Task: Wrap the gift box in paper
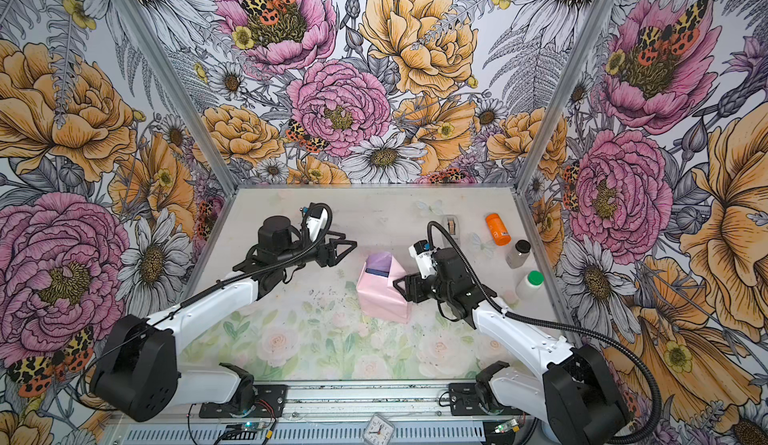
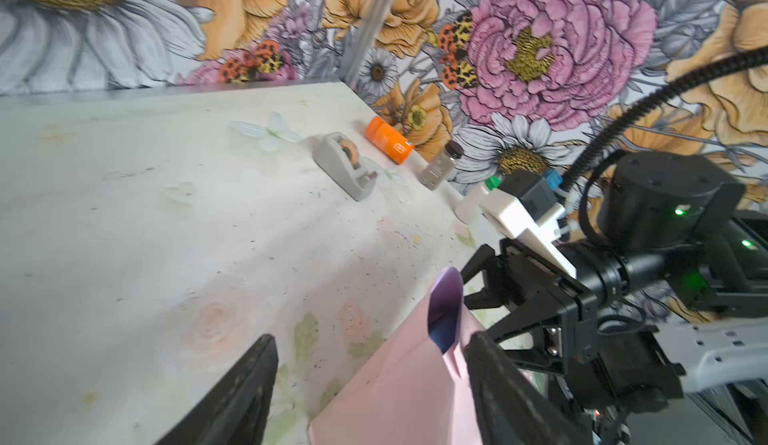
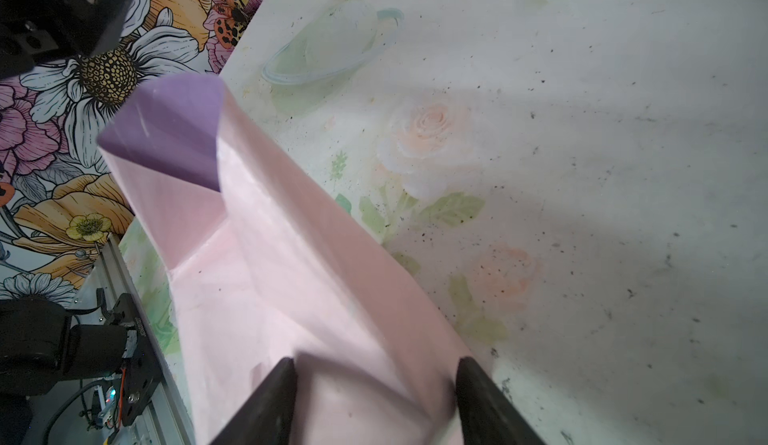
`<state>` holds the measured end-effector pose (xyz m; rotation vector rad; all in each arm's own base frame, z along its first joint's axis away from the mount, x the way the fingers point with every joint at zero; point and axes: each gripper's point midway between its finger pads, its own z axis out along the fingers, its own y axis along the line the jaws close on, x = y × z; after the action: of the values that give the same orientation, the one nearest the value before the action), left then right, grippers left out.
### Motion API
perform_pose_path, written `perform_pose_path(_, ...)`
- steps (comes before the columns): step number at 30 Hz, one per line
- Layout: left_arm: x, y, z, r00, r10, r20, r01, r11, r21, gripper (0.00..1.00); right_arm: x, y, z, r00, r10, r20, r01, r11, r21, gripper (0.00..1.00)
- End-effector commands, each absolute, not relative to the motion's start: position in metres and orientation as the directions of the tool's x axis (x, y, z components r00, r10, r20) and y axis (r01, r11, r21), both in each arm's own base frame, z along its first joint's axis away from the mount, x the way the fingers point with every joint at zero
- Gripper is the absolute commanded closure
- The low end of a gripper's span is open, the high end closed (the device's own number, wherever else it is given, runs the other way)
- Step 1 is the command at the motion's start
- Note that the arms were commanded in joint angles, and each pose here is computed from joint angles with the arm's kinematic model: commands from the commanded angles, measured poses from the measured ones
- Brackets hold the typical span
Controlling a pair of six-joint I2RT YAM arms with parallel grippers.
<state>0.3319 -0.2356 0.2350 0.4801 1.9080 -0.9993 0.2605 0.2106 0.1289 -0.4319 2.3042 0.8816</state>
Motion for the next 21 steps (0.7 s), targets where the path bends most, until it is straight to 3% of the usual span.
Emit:
perform_pose_path(1,0.335,-0.195,0.187,-0.630,-0.084,-0.772,0.452,0.769,-0.453,0.27,0.252,0.203,0.107,-0.791,-0.125,-0.598,-0.468,0.754,0.461,0.38)
perform_pose_path(8,0.317,-0.232,0.165,-0.679,0.025,-0.734,0.541,0.692,-0.477,0.31,0.252,0.204,0.105,-0.795,-0.133,-0.592,-0.471,0.751,0.463,0.38)
perform_pose_path(21,0.323,-0.299,0.154,-0.682,0.132,-0.719,0.649,0.562,-0.512,0.33,0.252,0.205,0.105,-0.794,-0.136,-0.593,-0.474,0.749,0.463,0.38)
